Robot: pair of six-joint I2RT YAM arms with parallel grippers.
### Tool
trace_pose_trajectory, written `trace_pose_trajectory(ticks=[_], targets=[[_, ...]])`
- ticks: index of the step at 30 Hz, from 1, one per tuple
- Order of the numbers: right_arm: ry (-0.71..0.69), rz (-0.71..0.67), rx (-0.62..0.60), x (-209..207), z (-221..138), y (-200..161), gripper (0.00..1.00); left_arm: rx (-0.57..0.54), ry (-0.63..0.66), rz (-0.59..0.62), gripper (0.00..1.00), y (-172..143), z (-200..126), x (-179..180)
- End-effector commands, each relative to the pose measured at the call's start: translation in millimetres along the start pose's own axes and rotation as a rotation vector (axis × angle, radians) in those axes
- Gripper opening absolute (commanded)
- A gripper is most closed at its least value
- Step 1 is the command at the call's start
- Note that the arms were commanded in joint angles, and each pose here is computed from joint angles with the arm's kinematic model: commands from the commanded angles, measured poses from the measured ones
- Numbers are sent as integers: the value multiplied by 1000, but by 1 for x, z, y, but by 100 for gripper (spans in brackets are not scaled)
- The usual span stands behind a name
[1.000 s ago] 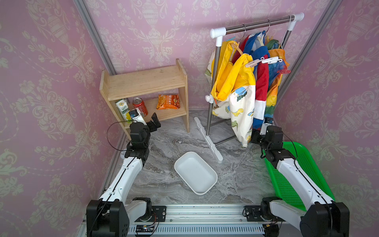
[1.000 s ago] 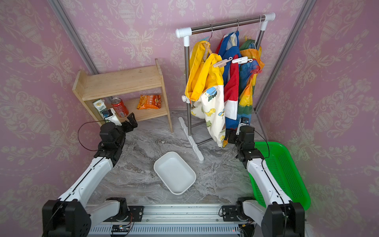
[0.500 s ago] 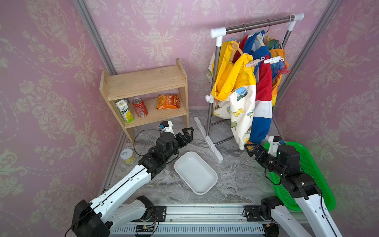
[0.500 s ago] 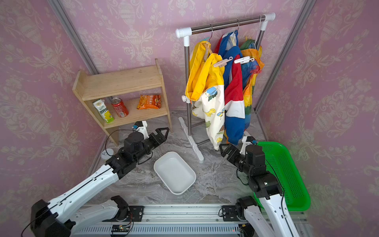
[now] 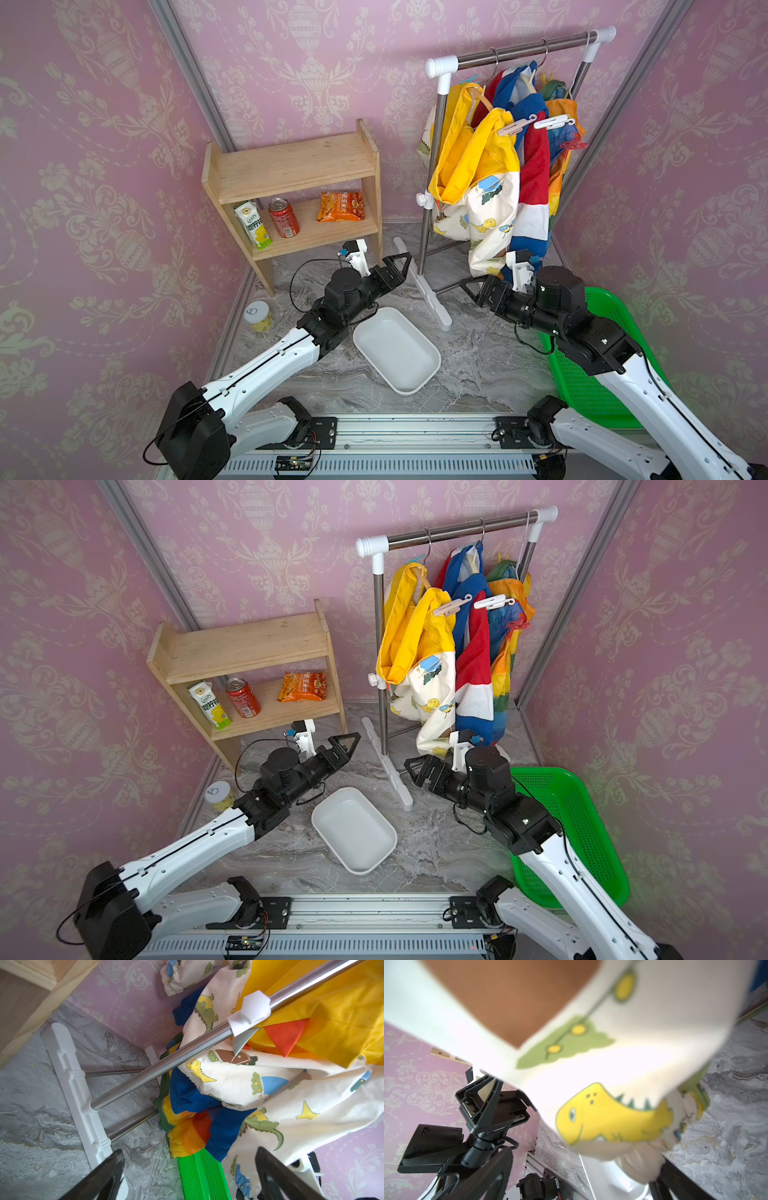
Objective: Remove the clothespins securing jackets to the hanger
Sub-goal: Pick up the hanger from the clothesline.
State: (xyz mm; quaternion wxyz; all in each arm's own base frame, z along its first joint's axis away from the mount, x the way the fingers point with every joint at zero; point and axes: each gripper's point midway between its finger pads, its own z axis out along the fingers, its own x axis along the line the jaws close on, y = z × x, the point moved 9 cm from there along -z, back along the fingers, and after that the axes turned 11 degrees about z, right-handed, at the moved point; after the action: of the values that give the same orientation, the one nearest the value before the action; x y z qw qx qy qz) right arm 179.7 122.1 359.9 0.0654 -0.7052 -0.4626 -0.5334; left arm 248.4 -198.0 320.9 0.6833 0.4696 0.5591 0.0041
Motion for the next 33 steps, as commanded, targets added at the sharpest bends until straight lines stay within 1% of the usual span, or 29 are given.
trace_pose_trajectory(ticks=[1,3,5,6,8,10,12,16,19,21,23,24,28,30,33], targets=[[-8,-138,-65,17,-11,8,100,-9,-108,78,99,8,-3,-22],[-7,-175,-154,32,-29,19,100,-3,-91,122,99,13,-1,-26],[-12,-211,-230,43,-43,30,99,-4,-28,154,99,17,3,-24],[-4,-222,-254,49,-48,34,96,-17,8,167,99,21,4,-21],[15,-266,-269,62,-56,39,90,-51,53,198,95,29,4,-18],[6,-346,-289,77,-67,47,86,-77,104,251,94,38,2,-18],[15,-399,-335,94,-80,56,84,-93,162,314,94,45,-2,-20],[72,-521,-408,125,-96,71,83,-111,221,414,93,56,-9,-25],[98,-634,-470,146,-94,82,82,-127,221,439,94,59,-8,-27],[106,-679,-526,160,-94,92,80,-121,210,444,93,60,-5,-29],[136,-721,-569,175,-100,99,78,-117,202,446,92,60,-4,-30],[129,-737,-606,180,-105,103,77,-120,198,443,92,60,-3,-30],[67,-804,-713,191,-121,115,77,-123,186,448,91,58,-2,-29],[30,-843,-732,196,-116,120,78,-121,187,460,91,59,-2,-30],[-67,-873,-754,198,-102,131,77,-124,182,477,91,61,-2,-33]])
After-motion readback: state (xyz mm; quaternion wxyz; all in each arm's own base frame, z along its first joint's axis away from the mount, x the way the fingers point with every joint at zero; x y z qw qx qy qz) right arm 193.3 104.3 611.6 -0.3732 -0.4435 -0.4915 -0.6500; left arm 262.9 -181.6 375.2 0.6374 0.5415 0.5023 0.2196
